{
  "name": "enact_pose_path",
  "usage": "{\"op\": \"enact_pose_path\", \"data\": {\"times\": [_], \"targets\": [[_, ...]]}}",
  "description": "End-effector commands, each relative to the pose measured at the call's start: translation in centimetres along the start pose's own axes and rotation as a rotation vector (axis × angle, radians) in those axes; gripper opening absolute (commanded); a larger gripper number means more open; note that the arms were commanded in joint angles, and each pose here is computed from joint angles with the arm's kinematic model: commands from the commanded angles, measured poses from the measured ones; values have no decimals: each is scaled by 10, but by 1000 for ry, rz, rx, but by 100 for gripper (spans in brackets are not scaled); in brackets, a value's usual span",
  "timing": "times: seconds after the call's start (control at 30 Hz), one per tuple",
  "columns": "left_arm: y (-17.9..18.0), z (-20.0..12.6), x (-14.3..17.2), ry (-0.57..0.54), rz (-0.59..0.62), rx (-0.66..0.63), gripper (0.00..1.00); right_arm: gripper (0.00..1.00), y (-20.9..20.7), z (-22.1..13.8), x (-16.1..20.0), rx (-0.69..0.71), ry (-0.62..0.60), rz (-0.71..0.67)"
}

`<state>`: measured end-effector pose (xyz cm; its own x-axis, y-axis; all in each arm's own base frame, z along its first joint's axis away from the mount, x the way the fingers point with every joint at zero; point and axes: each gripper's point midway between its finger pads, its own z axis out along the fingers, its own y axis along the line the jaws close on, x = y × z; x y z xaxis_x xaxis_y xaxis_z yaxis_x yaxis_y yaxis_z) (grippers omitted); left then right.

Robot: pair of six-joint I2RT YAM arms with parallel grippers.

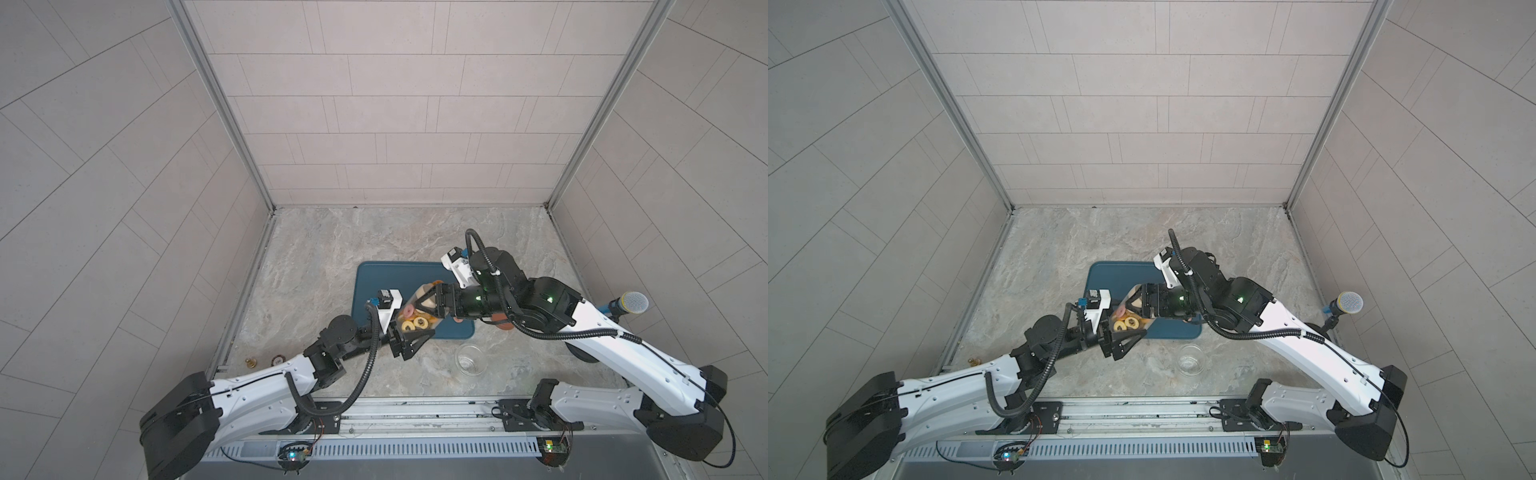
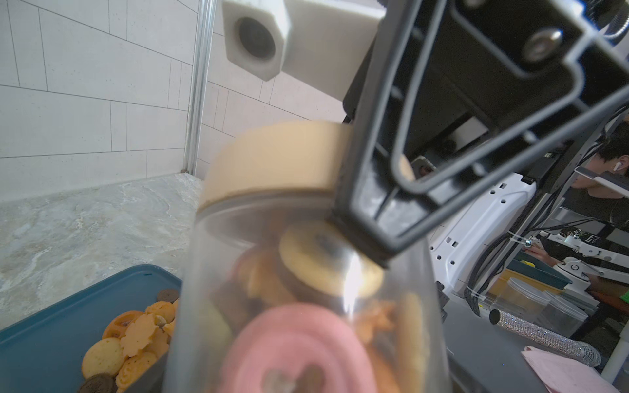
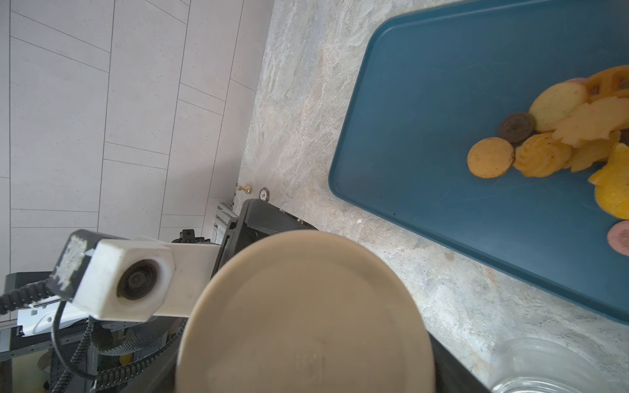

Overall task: Pour the cookies out of the jar
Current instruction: Pick up the jar from the center of the board, then unscrew the lid from the jar.

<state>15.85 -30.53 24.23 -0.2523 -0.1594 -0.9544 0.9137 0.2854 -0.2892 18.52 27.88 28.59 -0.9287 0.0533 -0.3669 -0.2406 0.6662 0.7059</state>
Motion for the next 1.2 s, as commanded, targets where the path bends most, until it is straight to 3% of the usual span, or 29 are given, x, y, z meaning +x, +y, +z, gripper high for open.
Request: {"op": "enact_pose_path", "data": {"times": [0.0, 0.1, 0.2, 0.3, 0.57, 1.17], "targets": [[-3, 0, -20, -87, 16, 6, 0, 17, 32, -13, -21, -127, -96, -5], [16, -6, -13, -107, -26, -92, 0, 70, 6, -18, -27, -2, -173, 4], [16, -7, -12, -109, -30, -95, 0, 99, -12, -18, -34, 46, -249, 57], [16, -12, -22, -153, -20, -106, 0, 100, -8, -5, -37, -23, -269, 121], [10, -22, -38, -205, 16, -106, 0, 100, -14, 5, -45, -14, -323, 228], [13, -20, -31, -178, 19, -114, 0, 100, 14, 30, -44, -83, -277, 202]]}}
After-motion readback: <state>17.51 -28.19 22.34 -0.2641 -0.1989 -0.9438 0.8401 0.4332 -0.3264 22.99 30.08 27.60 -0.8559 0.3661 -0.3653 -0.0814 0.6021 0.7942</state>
